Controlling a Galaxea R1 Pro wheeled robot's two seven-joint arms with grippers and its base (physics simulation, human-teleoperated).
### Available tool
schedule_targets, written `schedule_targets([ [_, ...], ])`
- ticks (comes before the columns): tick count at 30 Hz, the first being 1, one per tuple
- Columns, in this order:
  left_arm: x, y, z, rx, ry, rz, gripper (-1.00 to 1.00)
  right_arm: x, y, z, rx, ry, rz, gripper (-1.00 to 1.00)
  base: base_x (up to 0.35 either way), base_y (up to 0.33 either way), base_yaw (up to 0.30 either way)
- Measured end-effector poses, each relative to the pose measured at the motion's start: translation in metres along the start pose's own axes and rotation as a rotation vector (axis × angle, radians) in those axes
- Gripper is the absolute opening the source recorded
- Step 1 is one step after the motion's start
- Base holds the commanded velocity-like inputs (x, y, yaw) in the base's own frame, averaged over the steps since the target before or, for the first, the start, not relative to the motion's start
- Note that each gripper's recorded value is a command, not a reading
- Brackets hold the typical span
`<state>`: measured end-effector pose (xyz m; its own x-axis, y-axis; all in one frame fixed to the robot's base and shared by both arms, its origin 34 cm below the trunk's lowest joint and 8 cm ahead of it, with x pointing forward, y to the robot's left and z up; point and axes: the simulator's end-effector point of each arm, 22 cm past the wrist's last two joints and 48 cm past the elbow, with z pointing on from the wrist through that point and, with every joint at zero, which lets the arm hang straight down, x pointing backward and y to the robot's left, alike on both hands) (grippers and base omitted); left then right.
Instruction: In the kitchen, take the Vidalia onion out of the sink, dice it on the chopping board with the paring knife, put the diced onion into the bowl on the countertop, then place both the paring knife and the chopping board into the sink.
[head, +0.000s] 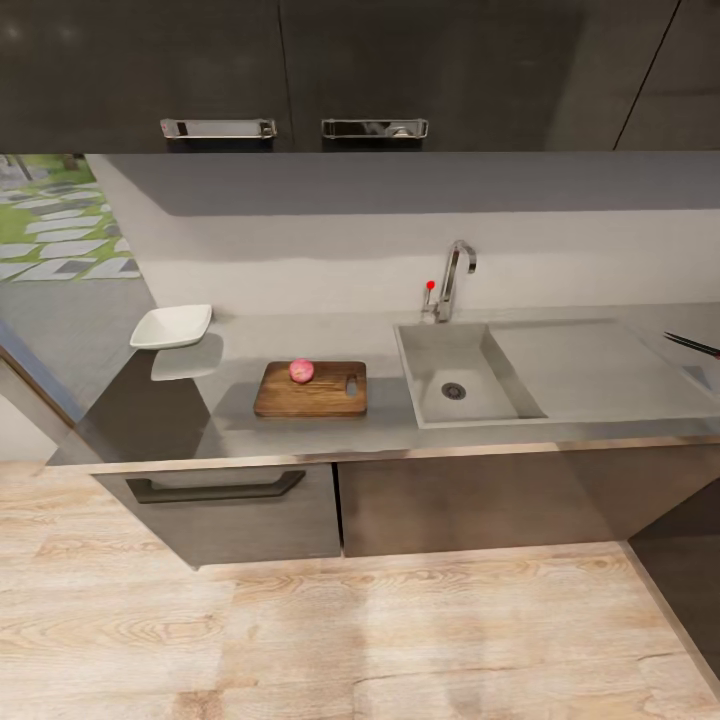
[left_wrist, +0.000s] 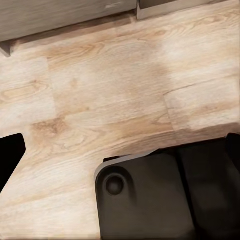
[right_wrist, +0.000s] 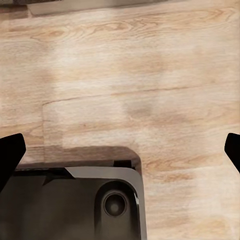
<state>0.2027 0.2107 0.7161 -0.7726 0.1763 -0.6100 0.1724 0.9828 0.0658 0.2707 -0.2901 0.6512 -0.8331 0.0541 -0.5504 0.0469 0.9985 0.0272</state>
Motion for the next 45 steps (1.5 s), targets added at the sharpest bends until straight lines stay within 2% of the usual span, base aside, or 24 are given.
schedule_targets([
  [19, 0.014, -0.001, -0.004, 0.001, 0.031, 0.006, 1.0, 0.0, 0.0, 0.0, 0.0, -0.001, 0.001, 1.0, 0.0, 0.0, 0.0],
  [23, 0.026, -0.005, -0.008, 0.002, 0.062, 0.007, 1.0, 0.0, 0.0, 0.0, 0.0, -0.001, 0.001, 1.0, 0.0, 0.0, 0.0],
  [28, 0.03, -0.007, -0.01, 0.003, 0.072, 0.006, 1.0, 0.0, 0.001, 0.0, -0.001, -0.001, 0.001, 1.0, 0.0, 0.0, 0.0],
  [37, 0.03, -0.011, -0.01, 0.005, 0.073, 0.002, 1.0, -0.009, 0.002, -0.001, -0.002, -0.047, -0.004, 1.0, 0.0, 0.0, 0.0],
  [45, 0.03, -0.012, -0.01, 0.006, 0.073, 0.001, 1.0, -0.012, 0.003, -0.001, -0.002, -0.06, -0.003, 1.0, 0.0, 0.0, 0.0],
])
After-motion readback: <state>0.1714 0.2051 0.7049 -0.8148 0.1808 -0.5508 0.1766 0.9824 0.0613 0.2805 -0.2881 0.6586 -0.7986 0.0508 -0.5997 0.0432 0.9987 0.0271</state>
